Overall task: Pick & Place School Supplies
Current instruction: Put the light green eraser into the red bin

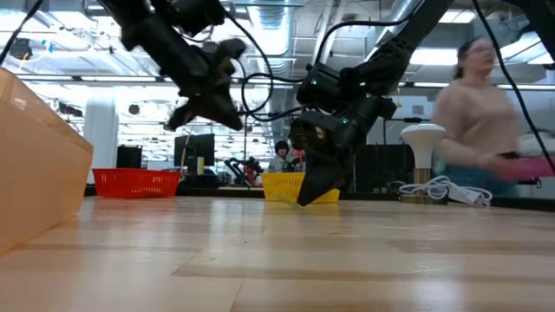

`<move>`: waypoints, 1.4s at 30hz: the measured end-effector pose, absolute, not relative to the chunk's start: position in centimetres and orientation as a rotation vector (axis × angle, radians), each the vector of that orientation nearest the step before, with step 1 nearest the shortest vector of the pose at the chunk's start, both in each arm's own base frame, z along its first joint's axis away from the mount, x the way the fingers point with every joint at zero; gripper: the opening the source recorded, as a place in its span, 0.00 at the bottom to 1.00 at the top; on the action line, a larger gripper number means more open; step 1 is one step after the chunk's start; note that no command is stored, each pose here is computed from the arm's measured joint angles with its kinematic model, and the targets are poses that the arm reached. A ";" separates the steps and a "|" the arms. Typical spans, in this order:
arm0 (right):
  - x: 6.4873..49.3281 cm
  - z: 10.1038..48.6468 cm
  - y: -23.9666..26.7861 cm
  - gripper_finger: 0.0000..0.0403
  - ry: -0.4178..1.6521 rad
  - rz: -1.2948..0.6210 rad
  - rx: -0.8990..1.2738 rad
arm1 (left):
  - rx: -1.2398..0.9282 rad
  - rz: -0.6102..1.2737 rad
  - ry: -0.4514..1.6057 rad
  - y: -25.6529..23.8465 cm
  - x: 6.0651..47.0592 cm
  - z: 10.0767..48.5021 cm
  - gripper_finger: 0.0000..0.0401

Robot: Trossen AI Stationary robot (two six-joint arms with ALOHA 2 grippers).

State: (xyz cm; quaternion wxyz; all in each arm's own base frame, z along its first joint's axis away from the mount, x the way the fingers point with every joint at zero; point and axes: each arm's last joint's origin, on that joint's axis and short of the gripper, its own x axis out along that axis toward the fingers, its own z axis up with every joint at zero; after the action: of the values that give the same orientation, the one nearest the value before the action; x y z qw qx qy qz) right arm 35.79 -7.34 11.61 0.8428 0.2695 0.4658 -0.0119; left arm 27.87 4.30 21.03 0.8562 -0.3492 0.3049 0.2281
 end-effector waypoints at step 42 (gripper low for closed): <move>35.8 11.2 -8.1 0.00 0.979 -0.044 0.588 | -1.229 0.367 0.588 5.3 32.2 13.3 0.40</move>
State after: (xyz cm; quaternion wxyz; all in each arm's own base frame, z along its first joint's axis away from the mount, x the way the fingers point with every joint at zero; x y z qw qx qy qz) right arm 35.75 -8.09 11.17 0.8411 0.2781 0.4635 -0.0206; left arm 32.22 5.26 13.33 0.7613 -0.5648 0.2701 0.1685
